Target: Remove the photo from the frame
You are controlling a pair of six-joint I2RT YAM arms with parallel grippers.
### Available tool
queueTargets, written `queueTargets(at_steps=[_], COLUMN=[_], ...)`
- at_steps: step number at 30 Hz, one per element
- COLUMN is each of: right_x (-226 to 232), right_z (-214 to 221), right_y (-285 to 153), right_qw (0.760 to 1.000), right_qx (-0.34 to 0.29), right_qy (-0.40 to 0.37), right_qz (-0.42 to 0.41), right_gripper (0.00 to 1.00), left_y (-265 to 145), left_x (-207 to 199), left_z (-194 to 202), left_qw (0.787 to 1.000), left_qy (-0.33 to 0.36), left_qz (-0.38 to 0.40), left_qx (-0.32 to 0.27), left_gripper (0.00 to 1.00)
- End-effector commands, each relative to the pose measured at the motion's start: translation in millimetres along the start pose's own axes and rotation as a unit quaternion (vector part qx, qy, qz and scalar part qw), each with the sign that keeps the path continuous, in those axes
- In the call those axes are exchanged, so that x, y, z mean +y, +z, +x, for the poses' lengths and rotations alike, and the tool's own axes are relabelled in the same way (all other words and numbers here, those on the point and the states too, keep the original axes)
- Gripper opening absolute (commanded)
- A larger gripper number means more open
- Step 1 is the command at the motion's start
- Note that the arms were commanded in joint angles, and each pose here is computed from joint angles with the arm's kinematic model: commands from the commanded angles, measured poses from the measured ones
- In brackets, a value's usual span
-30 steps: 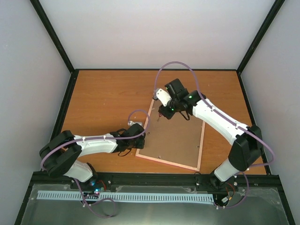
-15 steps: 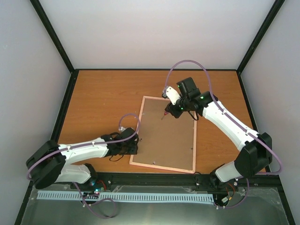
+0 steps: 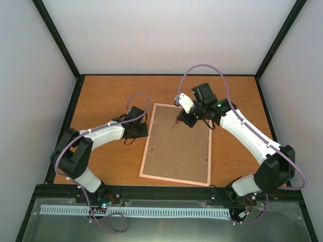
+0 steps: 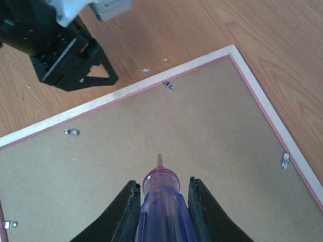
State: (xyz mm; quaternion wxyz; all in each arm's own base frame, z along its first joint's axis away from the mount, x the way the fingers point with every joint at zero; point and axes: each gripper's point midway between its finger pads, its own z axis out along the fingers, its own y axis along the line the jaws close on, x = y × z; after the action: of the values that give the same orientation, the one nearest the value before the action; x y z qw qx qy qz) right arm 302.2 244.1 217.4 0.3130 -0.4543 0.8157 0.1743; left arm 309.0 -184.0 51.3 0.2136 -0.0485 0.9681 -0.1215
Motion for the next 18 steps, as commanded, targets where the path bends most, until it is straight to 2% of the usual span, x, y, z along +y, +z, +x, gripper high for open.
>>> queueTargets(at_steps=[1,9,18], right_x=[0.5,-3.8,-12.0], right_z=[-12.0,-34.5,-52.5], right_y=[-10.4,-2.8,20.1], right_qw=[0.999,0.999,0.999], right_qx=[-0.02,-0.033,-0.04], right_qy=[-0.03,-0.028,-0.015], right_qz=[0.005,-0.01,-0.026], right_gripper=[0.03,0.03,0.03], left_y=[9.3,29.8,39.0], left_x=[-28.3,-38.9,-21.8], left_z=[-18.4,-11.0,4.8], left_qw=[0.998,0.995,0.997], left_qy=[0.053,0.058,0.05], left_qz=[0.046,0.075,0.05], left_qx=[0.001,0.019,0.033], left_gripper=[0.49,0.48,0.31])
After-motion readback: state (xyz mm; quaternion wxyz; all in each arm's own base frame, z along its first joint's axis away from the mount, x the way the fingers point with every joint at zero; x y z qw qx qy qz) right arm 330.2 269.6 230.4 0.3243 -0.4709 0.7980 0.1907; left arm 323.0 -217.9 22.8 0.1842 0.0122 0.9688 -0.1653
